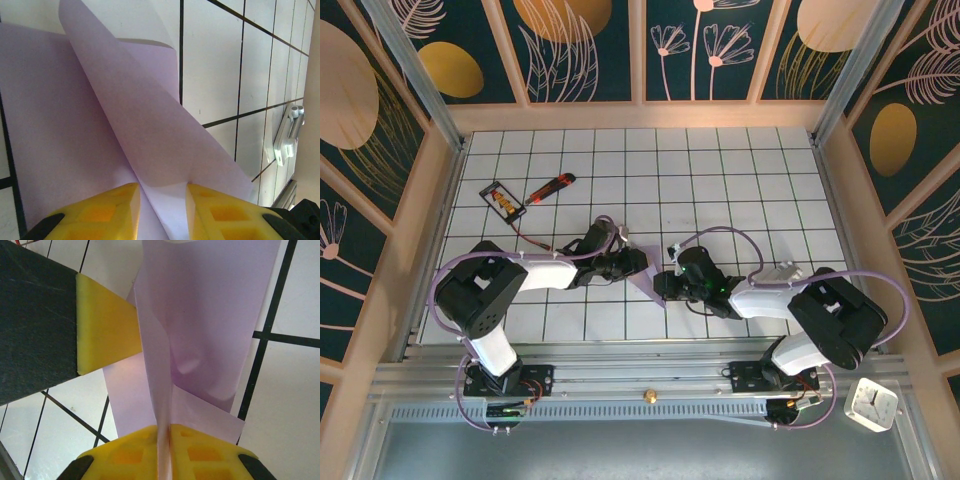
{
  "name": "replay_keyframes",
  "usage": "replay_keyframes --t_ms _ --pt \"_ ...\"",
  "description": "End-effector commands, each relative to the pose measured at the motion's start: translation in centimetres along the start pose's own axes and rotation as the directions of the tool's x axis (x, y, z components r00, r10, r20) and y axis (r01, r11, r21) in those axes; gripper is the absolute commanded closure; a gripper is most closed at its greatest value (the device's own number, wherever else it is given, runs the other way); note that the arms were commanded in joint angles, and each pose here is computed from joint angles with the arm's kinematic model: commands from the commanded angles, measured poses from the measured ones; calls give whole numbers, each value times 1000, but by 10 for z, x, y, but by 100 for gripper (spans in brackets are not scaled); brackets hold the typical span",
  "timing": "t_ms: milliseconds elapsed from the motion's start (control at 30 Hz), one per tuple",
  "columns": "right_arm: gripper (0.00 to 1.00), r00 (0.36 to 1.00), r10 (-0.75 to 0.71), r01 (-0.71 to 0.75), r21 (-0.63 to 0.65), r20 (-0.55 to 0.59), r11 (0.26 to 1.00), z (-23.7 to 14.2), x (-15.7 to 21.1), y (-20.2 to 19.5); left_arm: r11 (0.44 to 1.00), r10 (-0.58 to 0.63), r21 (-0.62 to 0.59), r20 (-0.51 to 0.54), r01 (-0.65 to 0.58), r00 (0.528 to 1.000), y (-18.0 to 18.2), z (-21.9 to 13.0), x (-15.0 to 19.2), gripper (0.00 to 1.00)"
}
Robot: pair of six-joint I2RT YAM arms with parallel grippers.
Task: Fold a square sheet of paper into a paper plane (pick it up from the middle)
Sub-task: Fourth fold the wing at the center of the table.
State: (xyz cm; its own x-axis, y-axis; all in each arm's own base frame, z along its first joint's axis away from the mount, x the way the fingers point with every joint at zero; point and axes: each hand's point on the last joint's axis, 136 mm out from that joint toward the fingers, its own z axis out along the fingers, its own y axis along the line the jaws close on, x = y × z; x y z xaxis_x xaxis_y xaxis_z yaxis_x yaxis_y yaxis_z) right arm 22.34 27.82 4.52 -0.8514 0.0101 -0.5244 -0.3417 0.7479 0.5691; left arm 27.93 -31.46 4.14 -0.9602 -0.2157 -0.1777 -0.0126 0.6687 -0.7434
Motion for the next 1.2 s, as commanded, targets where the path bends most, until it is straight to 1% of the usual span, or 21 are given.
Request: replay_keyframes --t_ms 0,100,167,333,533,733,1033,1167 --pt "90 1000 3 -3 -23 8 1000 1 0 2 1000 11 -13 0 -11 1000 2 3 -3 70" --pt "96 1000 -7 7 -19 -5 1000 2 5 -1 1000 18 -12 3 -18 1000 0 1 -4 70" --pt "97 1000 -8 7 -15 -21 1000 4 10 -5 1000 27 -6 10 -27 1000 -3 0 -7 69" --pt "99 999 -4 2 -26 -52 1000 8 22 -9 999 34 13 -1 -34 999 -10 -1 -6 69" --pt "100 997 43 -45 -28 -66 999 10 31 -15 1000 23 -13 -17 -23 1000 -2 3 -4 70" --pt "100 993 101 -104 -42 -57 994 8 32 -16 999 37 -7 -28 -37 999 -5 7 -5 70" --pt "100 990 120 -123 -34 -67 992 9 32 -19 999 48 -21 -35 -48 998 -3 12 -7 70" --pt "100 990 123 -125 -30 -67 992 10 32 -20 999 49 14 -35 -48 998 -11 12 -8 70"
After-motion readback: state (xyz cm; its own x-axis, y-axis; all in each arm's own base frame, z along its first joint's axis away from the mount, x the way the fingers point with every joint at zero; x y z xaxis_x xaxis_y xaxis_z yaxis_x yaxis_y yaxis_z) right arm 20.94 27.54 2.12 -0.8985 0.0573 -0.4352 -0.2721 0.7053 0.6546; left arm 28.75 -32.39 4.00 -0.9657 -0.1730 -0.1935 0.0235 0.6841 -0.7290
